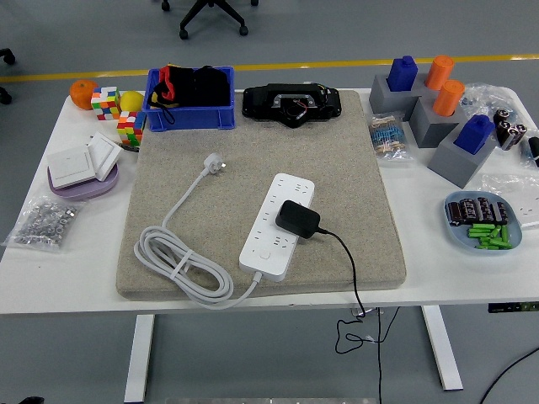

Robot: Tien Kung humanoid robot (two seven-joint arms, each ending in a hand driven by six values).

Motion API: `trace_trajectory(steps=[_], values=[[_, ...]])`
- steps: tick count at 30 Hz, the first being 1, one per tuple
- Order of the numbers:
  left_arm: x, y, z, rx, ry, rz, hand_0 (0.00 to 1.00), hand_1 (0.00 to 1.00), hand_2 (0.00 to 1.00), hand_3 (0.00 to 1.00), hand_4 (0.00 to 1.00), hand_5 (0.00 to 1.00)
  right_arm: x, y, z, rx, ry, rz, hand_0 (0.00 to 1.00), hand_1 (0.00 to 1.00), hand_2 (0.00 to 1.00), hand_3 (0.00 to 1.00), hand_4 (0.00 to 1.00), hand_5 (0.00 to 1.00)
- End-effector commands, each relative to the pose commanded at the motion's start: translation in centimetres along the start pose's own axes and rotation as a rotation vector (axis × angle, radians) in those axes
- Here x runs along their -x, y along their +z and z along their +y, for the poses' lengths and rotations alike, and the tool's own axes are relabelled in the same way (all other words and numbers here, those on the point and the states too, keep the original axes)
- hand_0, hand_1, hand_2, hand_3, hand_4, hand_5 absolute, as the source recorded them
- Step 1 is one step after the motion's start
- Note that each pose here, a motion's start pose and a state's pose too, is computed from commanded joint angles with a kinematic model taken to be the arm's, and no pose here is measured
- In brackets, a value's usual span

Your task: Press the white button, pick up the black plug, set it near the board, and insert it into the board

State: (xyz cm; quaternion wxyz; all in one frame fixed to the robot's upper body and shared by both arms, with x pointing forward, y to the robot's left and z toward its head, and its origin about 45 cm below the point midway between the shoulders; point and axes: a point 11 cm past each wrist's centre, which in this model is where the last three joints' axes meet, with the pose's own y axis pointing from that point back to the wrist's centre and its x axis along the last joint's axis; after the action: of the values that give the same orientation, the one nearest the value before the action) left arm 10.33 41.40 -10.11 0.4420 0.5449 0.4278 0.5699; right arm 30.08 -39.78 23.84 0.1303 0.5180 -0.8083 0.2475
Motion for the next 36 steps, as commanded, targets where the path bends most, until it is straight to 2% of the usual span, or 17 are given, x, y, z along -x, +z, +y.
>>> trace_trajectory(steps=[11, 13, 36], values=[[-0.04, -0.94, -0.16, -0.018, 0.003, 0.004, 0.707, 0.665, 0.584, 0.678, 0.662, 0.272, -0.28, 0.32, 0.27, 0.006, 0.011, 0.003, 0.917, 0.809, 0.751, 0.766, 0.934, 0.601], [0.03, -0.93, -0.16, -0.017, 0.002, 0.004, 0.708, 0.666, 0.585, 0.678, 0.661, 0.271, -0.41, 0.33, 0.28, 0.003, 0.018, 0.005, 0.917, 0.838, 0.761, 0.766, 0.928, 0.59], [0.62, -0.17, -0.07, -0.002, -0.008, 0.004, 0.707, 0.666, 0.584, 0.679, 0.661, 0.271, -0.88, 0.17, -0.01, 0.002, 0.033, 0.002, 0.91, 0.838, 0.766, 0.767, 0.917, 0.572]])
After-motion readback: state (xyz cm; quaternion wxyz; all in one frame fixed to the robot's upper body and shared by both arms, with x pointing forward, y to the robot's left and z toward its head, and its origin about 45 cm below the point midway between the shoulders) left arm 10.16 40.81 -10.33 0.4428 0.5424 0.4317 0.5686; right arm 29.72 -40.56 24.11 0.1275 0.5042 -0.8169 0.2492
